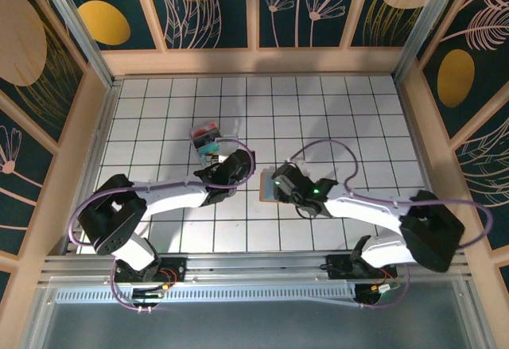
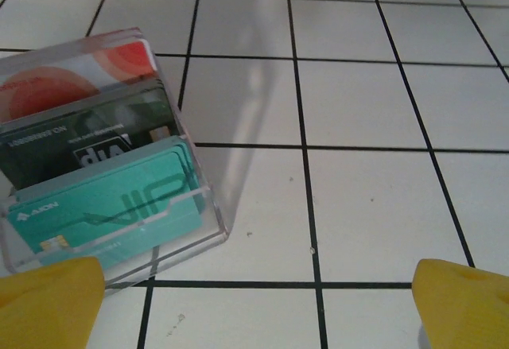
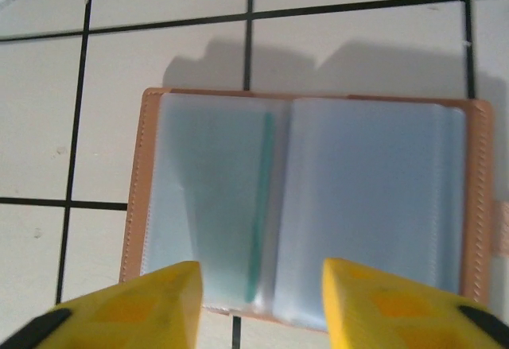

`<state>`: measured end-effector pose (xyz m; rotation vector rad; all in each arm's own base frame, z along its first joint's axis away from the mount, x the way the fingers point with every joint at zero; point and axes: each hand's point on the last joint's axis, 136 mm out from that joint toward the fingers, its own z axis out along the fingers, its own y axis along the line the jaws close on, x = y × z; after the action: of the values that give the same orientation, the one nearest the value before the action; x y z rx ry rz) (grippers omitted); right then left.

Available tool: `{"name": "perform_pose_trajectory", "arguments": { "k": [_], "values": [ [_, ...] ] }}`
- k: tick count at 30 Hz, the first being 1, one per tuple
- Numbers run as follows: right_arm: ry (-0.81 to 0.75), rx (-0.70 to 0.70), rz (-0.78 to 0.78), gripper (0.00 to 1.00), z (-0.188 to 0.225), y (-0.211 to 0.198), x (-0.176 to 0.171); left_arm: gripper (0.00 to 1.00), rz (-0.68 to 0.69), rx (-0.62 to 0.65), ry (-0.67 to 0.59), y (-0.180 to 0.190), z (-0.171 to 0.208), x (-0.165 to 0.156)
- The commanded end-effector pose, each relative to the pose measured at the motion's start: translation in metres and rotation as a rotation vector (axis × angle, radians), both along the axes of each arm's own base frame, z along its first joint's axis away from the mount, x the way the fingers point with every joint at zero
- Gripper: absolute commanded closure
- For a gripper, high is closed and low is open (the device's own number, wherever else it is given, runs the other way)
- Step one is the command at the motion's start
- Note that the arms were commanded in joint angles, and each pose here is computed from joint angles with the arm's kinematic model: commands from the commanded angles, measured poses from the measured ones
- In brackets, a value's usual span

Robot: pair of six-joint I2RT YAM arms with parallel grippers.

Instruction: Take the credit cards out of the card holder

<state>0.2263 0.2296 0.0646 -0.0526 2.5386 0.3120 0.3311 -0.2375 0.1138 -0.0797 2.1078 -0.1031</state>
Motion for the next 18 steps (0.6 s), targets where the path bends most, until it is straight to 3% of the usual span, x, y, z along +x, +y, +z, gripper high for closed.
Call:
{"name": "perform_pose_trajectory", "arguments": {
  "k": [1, 6, 18],
  "values": [
    [-0.020, -0.078, -0.022, 0.49, -0.002, 0.007, 0.010, 0.01, 0.084, -0.040, -0.016, 0.019, 0.005, -0.002],
    [0.001, -0.115, 0.013, 0.42, -0.017, 0.023, 0.016, 0.01, 0.102, -0.046, -0.001, 0.027, -0.002, -0.006],
    [0.033, -0.079, 0.071, 0.38, -0.033, 0.041, 0.018, 0.01, 0.109, -0.030, -0.003, 0.029, -0.001, -0.004]
  ]
}}
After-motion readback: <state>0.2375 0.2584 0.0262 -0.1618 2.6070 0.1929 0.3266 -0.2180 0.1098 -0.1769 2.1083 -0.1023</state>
